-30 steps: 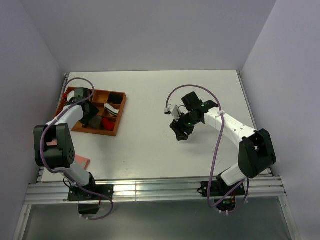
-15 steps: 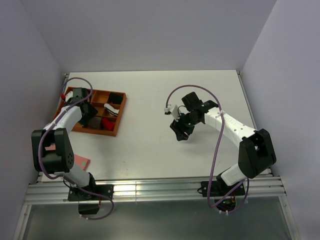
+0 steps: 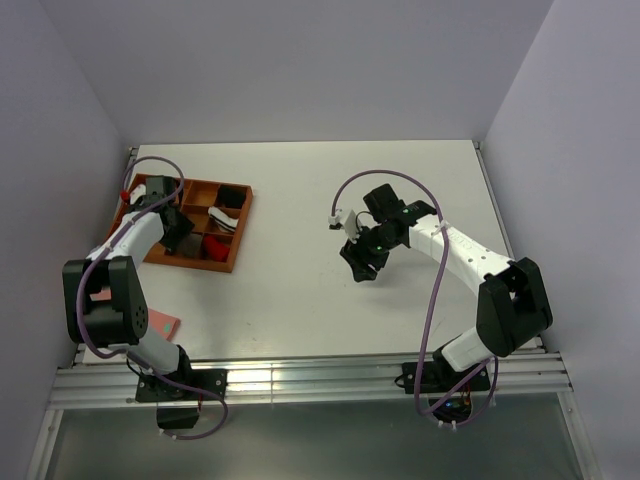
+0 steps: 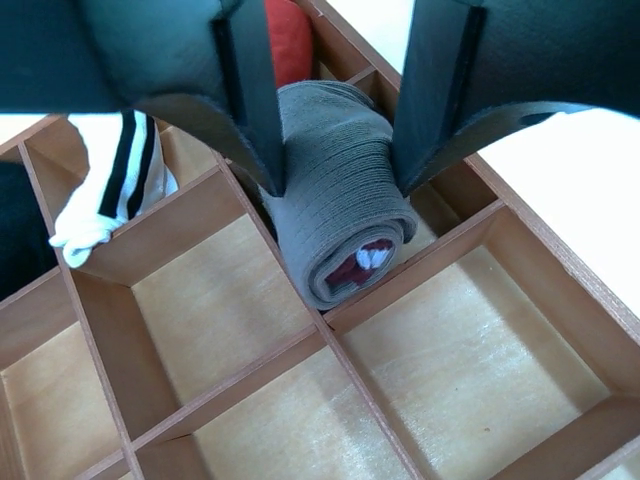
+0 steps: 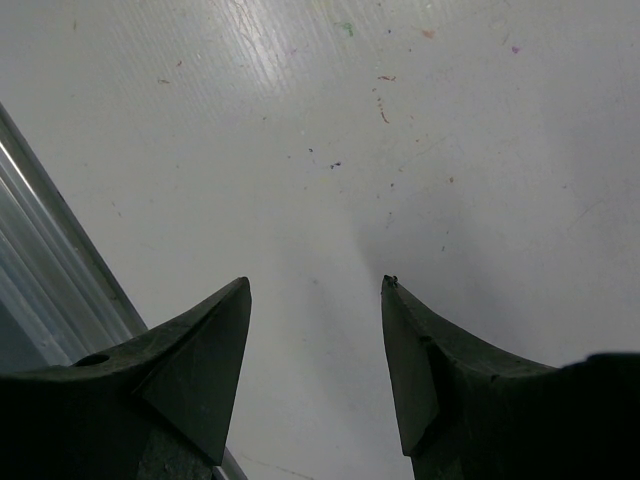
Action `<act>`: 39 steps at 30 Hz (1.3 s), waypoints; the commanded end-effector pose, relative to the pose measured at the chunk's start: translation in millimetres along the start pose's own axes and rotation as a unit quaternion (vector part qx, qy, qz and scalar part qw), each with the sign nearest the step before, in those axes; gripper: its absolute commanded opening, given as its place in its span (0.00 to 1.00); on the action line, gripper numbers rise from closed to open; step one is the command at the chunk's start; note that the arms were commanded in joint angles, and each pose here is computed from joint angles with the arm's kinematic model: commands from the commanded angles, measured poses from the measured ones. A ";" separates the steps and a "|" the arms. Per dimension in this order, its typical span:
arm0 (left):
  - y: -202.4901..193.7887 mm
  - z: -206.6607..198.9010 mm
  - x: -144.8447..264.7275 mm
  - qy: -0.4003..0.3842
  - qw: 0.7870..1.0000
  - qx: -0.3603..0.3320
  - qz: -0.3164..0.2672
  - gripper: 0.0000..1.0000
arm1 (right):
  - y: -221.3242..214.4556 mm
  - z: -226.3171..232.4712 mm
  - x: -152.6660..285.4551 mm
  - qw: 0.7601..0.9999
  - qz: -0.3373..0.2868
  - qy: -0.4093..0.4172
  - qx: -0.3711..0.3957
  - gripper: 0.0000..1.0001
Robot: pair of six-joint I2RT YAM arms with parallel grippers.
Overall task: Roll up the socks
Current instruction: Place the sock in the storage box.
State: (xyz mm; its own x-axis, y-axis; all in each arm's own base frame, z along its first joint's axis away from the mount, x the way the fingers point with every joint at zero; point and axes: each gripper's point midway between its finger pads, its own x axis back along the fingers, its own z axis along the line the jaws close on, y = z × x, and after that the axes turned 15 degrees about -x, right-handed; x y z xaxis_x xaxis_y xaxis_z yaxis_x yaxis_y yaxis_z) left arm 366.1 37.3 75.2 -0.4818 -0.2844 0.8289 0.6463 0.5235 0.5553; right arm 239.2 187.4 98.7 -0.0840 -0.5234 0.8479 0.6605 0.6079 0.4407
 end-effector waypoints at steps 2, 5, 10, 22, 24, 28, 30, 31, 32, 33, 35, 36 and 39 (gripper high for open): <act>-13.2 1.6 -5.0 0.012 0.999 0.020 0.026 0.35 | 12.0 3.3 9.7 1.000 -0.019 0.003 0.012 0.62; -19.8 0.2 -11.1 0.012 0.999 0.025 0.039 0.16 | 11.4 3.4 9.4 1.000 -0.018 0.003 0.010 0.62; -34.9 1.4 -22.1 0.019 0.998 0.027 0.058 0.00 | 9.4 2.6 7.2 1.000 -0.014 0.005 0.008 0.62; -49.9 -5.9 -52.2 0.028 0.995 0.026 0.093 0.01 | 11.0 1.1 6.8 1.000 -0.014 0.002 0.008 0.62; -44.1 -9.5 -52.6 0.021 0.996 0.024 0.085 0.03 | 11.2 0.3 6.5 1.000 -0.014 0.000 0.005 0.62; -35.1 -11.9 -51.0 0.021 0.997 0.012 0.079 0.07 | 12.7 -1.3 6.4 1.000 -0.016 -0.004 0.005 0.62; -29.5 -17.2 -52.5 0.010 0.997 0.008 0.074 0.11 | 12.2 -0.9 5.0 1.000 -0.014 -0.002 0.004 0.62; -27.5 -19.7 -51.2 0.002 0.997 0.006 0.071 0.16 | 13.3 -1.5 5.7 1.000 -0.015 -0.003 0.004 0.62; -28.2 -20.0 -49.8 -0.002 0.998 0.005 0.070 0.19 | 13.9 -1.2 6.0 1.000 -0.016 -0.002 0.004 0.62; -28.4 -20.1 -47.8 -0.005 0.998 0.004 0.070 0.23 | 13.2 -1.0 6.1 1.000 -0.015 -0.002 0.004 0.62; -26.7 -18.6 -41.8 -0.007 0.998 0.005 0.063 0.31 | 14.2 0.1 7.6 1.000 -0.016 -0.002 0.005 0.62; -26.3 -14.9 -40.3 0.001 0.998 0.006 0.061 0.34 | 14.3 -0.8 8.1 1.000 -0.016 -0.004 0.004 0.62; -25.0 -10.9 -31.9 0.002 0.999 0.011 0.051 0.42 | 16.2 0.5 10.2 1.000 -0.018 -0.003 0.006 0.62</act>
State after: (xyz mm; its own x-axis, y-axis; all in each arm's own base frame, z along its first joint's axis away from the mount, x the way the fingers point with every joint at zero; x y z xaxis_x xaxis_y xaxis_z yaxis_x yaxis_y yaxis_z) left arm 389.5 33.6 42.4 -0.4413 -0.2651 0.8573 0.6412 0.5752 0.5080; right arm 239.0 187.1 98.7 -0.0832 -0.5218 0.8490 0.6619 0.6079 0.4386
